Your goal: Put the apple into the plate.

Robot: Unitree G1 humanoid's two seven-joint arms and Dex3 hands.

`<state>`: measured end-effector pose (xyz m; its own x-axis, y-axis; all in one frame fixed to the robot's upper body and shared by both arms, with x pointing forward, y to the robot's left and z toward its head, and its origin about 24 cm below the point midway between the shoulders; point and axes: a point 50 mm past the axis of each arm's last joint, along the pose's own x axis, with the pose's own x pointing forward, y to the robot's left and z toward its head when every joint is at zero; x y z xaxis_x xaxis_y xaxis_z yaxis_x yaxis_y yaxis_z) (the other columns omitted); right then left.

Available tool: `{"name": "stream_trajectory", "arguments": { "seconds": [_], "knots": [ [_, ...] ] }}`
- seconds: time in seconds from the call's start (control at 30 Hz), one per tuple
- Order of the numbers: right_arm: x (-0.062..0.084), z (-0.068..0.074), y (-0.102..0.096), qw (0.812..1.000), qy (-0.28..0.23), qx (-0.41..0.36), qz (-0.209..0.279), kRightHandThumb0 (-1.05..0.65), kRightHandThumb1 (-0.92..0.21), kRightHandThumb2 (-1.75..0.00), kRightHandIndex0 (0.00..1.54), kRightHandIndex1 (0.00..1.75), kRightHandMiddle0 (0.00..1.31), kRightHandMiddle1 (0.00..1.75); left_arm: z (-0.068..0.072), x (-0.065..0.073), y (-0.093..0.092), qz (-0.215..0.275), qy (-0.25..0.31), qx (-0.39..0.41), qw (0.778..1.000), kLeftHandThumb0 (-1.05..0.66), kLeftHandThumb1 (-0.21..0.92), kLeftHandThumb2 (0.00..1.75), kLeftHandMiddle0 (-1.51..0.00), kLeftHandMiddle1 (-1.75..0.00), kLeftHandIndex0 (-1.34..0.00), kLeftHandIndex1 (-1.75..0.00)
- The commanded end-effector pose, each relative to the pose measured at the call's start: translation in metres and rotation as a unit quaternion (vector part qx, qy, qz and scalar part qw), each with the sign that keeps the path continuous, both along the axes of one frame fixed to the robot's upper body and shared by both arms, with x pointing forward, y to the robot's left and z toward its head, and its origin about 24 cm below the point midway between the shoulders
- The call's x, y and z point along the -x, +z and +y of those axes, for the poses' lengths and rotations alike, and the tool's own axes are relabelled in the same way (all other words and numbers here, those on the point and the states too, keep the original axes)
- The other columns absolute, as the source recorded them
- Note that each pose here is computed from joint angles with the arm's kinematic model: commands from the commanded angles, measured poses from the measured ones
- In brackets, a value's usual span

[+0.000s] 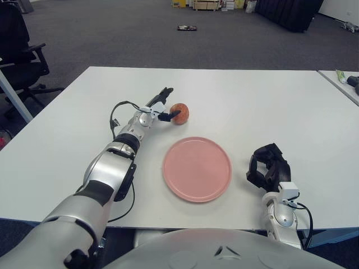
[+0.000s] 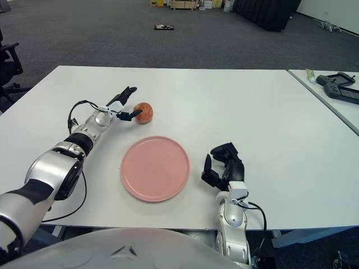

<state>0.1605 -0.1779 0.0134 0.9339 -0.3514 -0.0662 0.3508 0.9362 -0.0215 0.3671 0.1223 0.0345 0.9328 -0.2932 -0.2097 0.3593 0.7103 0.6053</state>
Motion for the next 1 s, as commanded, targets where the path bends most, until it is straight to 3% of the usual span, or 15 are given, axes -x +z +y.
{"name": "stream_trajectory", "arguments": {
  "seconds": [0.0, 0.53, 0.97],
  "knots": [
    [-0.003, -0.001, 0.004, 1.000, 0.000, 0.005, -0.008, -0.45, -0.41, -1.21, 1.15, 1.75, 0.54, 1.75, -0.010, -0.009, 0.017, -0.023, -0.011, 0.002, 1.000, -0.69, 0.56, 0.78, 0.00, -0.53, 0.00, -0.27],
    [-0.001, 0.000, 0.004, 1.000, -0.004, -0.004, -0.012, -0.46, -0.39, -1.24, 1.14, 1.75, 0.55, 1.75, -0.028, -0.011, 0.024, -0.035, -0.070, -0.064, 0.995, -0.81, 0.67, 0.67, 0.00, -0.42, 0.00, -0.26],
    [0.001, 0.000, 0.005, 1.000, -0.004, 0.002, -0.015, -0.45, -0.42, -1.20, 1.12, 1.75, 0.53, 1.75, -0.047, -0.010, 0.024, -0.017, -0.112, -0.103, 0.988, -0.81, 0.66, 0.65, 0.00, -0.32, 0.00, -0.28]
  ]
}}
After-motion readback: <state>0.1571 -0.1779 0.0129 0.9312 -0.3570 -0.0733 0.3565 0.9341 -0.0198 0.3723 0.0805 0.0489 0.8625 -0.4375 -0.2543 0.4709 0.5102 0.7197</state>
